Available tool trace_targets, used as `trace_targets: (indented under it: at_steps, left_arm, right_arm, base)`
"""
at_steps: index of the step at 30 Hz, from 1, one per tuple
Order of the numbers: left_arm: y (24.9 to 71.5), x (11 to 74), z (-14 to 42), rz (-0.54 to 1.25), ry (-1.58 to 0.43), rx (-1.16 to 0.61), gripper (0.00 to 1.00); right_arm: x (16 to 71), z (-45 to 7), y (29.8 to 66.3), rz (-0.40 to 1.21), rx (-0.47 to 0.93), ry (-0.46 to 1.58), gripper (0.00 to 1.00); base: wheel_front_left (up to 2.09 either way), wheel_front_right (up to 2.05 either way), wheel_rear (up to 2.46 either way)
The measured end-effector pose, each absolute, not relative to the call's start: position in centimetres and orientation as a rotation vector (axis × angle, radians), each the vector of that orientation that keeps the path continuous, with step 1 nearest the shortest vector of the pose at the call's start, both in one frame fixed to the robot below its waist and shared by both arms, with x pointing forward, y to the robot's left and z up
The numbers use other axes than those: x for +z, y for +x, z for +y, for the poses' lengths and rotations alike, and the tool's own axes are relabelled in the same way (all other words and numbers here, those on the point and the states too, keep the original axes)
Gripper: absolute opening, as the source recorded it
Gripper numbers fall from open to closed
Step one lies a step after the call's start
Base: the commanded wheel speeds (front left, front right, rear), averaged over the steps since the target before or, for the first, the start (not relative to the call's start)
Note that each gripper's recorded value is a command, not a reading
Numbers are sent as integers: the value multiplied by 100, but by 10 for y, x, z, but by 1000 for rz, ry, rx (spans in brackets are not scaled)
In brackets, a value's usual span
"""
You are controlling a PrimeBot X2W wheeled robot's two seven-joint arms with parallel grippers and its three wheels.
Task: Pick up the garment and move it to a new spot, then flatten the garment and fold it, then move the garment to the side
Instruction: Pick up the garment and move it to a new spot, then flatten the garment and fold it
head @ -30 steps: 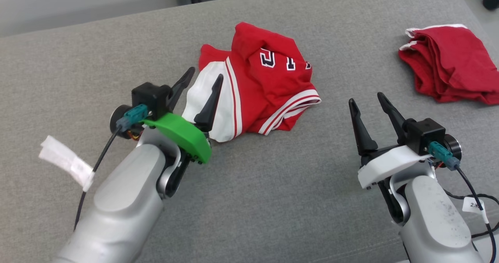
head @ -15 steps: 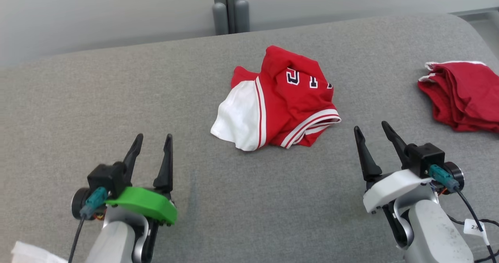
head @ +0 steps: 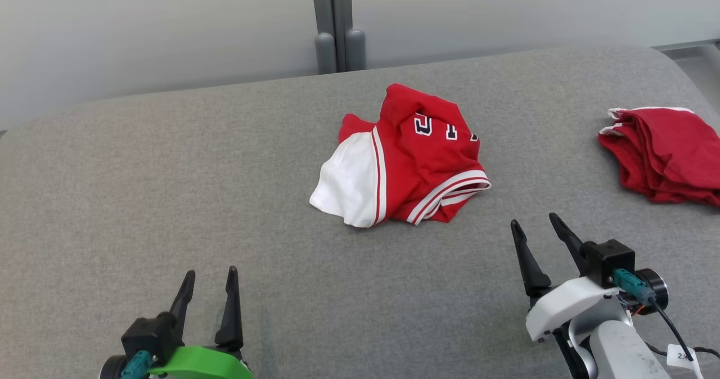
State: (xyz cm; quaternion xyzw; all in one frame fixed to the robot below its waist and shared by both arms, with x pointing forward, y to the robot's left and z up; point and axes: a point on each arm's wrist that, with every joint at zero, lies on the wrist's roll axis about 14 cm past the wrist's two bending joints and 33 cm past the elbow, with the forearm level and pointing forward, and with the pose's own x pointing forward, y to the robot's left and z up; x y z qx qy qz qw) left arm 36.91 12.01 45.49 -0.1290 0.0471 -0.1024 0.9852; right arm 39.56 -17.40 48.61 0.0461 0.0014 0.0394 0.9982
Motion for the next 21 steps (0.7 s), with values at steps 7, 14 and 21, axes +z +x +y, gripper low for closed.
trace_targets:
  at_steps: [7, 14, 21]
  left_arm:
    - [366, 455, 117, 94, -262, -211, 100]
    - [366, 453, 117, 102, -279, -205, 100]
    - [370, 449, 122, 115, -296, -183, 100]
  right_arm:
    - [485, -166, 399, 6, 103, 84, 100]
    - [493, -139, 412, -11, 187, 71, 100]
    - [532, -72, 455, -106, 391, 3, 100]
  base:
    - [0, 0, 0]
    - [0, 0, 0]
    - [0, 0, 0]
